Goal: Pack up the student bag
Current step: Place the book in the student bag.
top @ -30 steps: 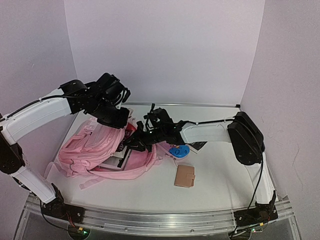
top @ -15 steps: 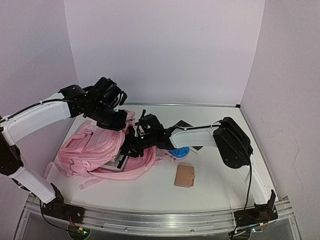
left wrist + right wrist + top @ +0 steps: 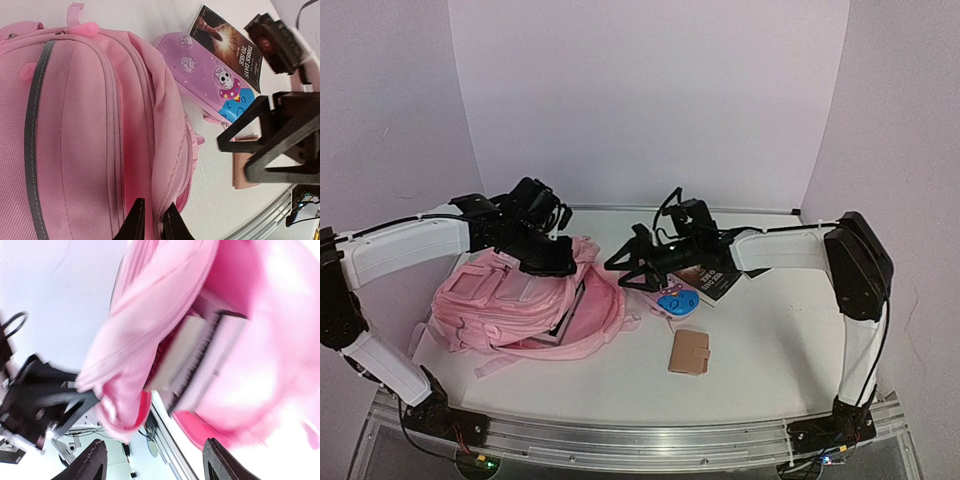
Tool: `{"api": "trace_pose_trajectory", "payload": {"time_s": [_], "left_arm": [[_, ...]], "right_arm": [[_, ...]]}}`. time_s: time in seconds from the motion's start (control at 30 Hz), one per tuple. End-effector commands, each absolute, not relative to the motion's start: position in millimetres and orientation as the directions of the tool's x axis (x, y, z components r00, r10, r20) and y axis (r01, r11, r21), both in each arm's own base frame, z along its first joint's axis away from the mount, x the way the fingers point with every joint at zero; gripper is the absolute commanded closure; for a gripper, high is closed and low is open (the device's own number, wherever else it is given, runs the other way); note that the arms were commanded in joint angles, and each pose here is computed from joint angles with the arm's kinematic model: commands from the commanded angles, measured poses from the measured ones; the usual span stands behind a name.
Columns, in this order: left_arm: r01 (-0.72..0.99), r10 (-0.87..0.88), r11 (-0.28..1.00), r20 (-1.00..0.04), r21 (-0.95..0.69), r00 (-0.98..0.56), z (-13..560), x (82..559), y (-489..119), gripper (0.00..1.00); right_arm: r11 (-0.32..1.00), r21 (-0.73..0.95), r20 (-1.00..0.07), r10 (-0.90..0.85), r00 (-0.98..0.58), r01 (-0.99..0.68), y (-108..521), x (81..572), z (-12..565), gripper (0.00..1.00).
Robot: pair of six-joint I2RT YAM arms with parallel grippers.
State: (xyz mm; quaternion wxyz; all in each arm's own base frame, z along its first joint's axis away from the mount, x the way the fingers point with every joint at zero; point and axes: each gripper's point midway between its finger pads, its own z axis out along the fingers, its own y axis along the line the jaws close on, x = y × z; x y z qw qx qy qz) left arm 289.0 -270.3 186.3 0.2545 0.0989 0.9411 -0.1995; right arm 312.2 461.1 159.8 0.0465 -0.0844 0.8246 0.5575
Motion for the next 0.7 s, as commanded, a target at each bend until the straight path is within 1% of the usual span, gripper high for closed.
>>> {"api": "trace_pose_trajectory", "payload": {"time_s": [0.0, 0.13, 0.17, 0.2, 0.3, 0.37, 0.5, 0.6, 0.67], "left_arm": [[0.313, 0.107, 0.884, -0.501, -0.347, -0.859, 170.9, 306.5, -290.8, 0.79], [0.364, 0.138, 0.853, -0.512, -0.375, -0.848, 178.0, 312.4, -308.6, 0.5], [0.377, 0.139, 0.845, -0.525, -0.38, -0.84, 184.0, 314.4, -312.0, 0.43], [0.39, 0.139, 0.839, -0.541, -0.38, -0.829, 190.6, 317.1, -314.7, 0.37], [0.426, 0.143, 0.822, -0.587, -0.378, -0.797, 209.6, 328.3, -324.9, 0.23], [0.439, 0.156, 0.821, -0.597, -0.364, -0.787, 212.3, 337.7, -332.1, 0.19], [0.462, 0.179, 0.814, -0.604, -0.353, -0.777, 209.1, 355.1, -349.4, 0.17], [0.487, 0.196, 0.802, -0.617, -0.347, -0.762, 205.3, 368.8, -364.4, 0.15], [0.502, 0.206, 0.796, -0.628, -0.338, -0.75, 206.3, 382.0, -374.4, 0.15]], "right_arm": [[0.355, 0.89, -0.28, -0.075, -0.957, -0.288, 404.8, 328.8, 184.4, 0.35], [0.498, 0.792, -0.369, -0.07, -0.927, -0.353, 345.6, 351.4, 174.6, 0.34], [0.525, 0.779, -0.37, -0.059, -0.927, -0.344, 333.0, 354.0, 170.7, 0.34], [0.545, 0.764, -0.387, -0.039, -0.921, -0.345, 316.3, 360.7, 171.6, 0.34], [0.62, 0.732, -0.365, 0.008, -0.931, -0.281, 274.0, 369.3, 151.6, 0.34], [0.653, 0.728, -0.325, 0.059, -0.944, -0.21, 246.1, 376.0, 135.3, 0.34], [0.672, 0.739, -0.219, 0.166, -0.962, -0.052, 198.0, 381.8, 100.6, 0.33], [0.668, 0.744, -0.16, 0.199, -0.967, 0.014, 181.1, 379.9, 81.5, 0.33], [0.669, 0.743, -0.141, 0.207, -0.968, 0.034, 176.5, 379.5, 72.8, 0.34]]}}
